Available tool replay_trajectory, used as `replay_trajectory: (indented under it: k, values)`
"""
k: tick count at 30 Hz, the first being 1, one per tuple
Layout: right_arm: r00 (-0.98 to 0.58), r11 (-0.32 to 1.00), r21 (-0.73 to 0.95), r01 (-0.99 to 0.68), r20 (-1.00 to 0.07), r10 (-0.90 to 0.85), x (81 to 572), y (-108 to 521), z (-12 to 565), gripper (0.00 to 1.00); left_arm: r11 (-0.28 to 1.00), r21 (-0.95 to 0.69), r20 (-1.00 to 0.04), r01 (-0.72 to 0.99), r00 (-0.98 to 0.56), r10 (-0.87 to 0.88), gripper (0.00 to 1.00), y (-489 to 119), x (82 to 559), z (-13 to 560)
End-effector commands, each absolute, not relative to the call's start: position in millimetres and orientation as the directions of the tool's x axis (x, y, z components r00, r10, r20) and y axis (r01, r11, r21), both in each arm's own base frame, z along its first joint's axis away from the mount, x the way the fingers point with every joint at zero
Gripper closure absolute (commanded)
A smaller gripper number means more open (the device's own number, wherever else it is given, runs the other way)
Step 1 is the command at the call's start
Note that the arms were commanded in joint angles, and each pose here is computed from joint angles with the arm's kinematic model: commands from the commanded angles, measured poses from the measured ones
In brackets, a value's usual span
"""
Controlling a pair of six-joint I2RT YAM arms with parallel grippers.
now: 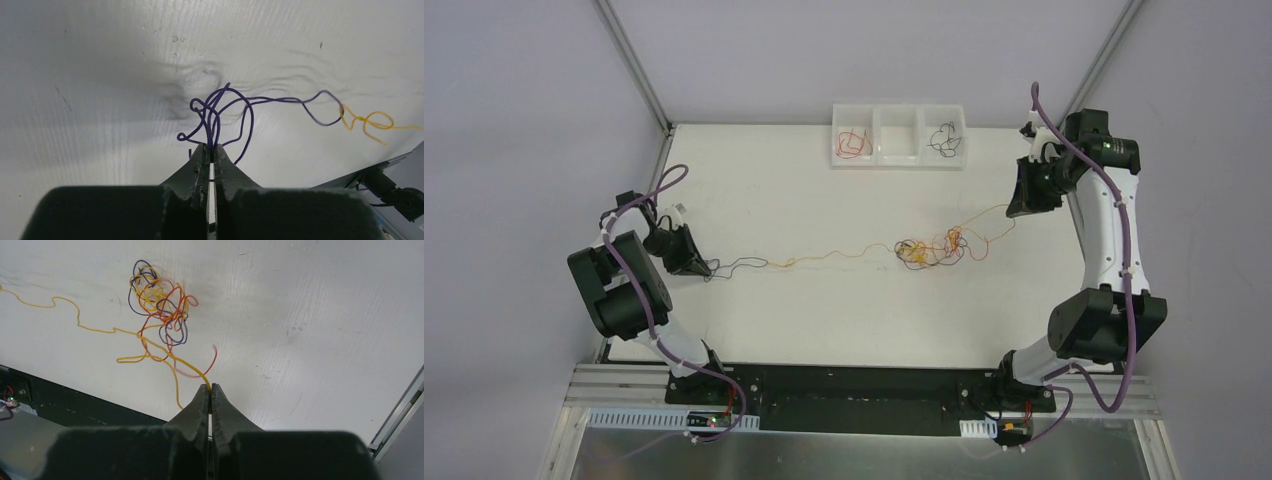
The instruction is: Untangle the cables
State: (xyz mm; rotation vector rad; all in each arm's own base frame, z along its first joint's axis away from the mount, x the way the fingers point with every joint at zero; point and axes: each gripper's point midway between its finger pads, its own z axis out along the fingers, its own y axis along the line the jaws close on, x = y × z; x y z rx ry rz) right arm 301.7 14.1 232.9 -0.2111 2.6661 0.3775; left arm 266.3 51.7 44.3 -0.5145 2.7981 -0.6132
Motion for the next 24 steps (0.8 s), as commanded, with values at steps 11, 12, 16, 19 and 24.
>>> replay_trajectory:
  k: [11,12,16,19,24]
  values:
    - [-0.85,0.83,0.465,-0.309,-0.527,-0.021,291.0,68.4,304.2,1.0,0.766,-0.642,-0.355,0.011,-0.891,-0.284,0.97,15.8,275.3,101.3]
    - [-0.856,0.8,0.506,-0.323,-0.517,-0.019,286.4,80.2,305.5,1.0,0.745,-0.662,-0.399,0.081,-0.88,-0.259,0.86,-0.3,277.5,117.4]
    - [-0.861,0.687,0.626,-0.37,-0.508,-0.001,273.6,124.9,316.2,1.0,0.699,-0.64,-0.56,0.318,-0.816,-0.142,0.34,-44.2,279.2,168.3]
    - [-0.839,0.611,0.658,-0.439,-0.544,-0.017,265.2,156.7,335.4,1.0,0.652,-0.592,-0.679,0.474,-0.729,-0.087,0.04,-74.5,278.4,210.6]
    - [-0.797,0.507,0.685,-0.523,-0.604,-0.006,262.1,190.2,368.4,1.0,0.595,-0.417,-0.871,0.687,-0.488,-0.047,0.01,-133.3,279.4,279.6]
